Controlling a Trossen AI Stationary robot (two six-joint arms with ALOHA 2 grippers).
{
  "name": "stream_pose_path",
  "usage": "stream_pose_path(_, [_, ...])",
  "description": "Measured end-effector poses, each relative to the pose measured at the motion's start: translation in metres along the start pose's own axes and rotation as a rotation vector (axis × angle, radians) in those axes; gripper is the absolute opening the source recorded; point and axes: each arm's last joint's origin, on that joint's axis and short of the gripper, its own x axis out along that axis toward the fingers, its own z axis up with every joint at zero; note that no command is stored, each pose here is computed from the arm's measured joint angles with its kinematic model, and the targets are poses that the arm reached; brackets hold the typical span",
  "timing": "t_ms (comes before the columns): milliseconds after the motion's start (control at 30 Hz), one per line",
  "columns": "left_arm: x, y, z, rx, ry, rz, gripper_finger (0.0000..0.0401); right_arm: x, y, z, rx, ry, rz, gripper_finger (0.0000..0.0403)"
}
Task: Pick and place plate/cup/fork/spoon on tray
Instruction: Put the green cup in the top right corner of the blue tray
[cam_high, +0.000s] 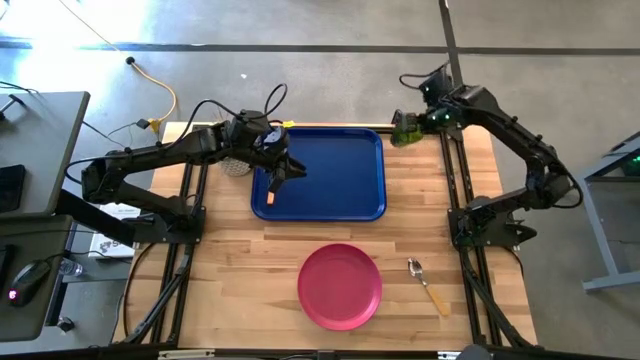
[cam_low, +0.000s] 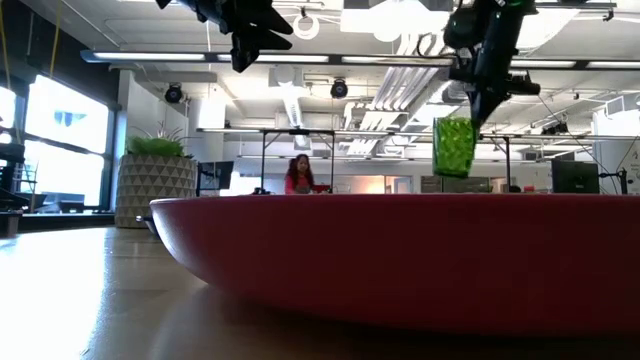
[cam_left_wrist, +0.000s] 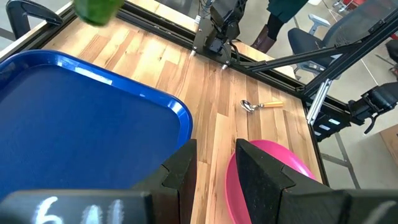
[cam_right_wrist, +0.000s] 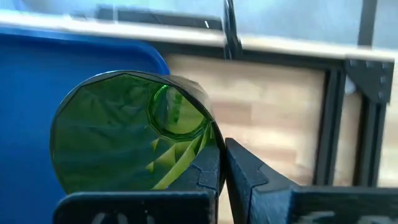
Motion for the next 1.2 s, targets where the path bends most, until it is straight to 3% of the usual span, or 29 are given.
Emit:
stream_pose_path(267, [0.0,0.0,0.0,0.0,0.0,0.0,0.01,-0.023,0.015,0.022,0.039,-0.202,0.137,0.0])
stream_pose_path(533, [0.0,0.0,0.0,0.0,0.0,0.0,0.01,-0.024,0.045,0.032,0.033,-0.352,0.289,0.0])
stream_pose_path(800, [0.0,0.0,0.0,0.0,0.0,0.0,0.01,0.013,0.07,0.029,-0.01,-0.233,0.26,0.0])
stream_pose_path(1200, [0.0,0.0,0.0,0.0,0.0,0.0,0.01,0.067,0.082,0.019,-0.065,0.025,0.195,0.0])
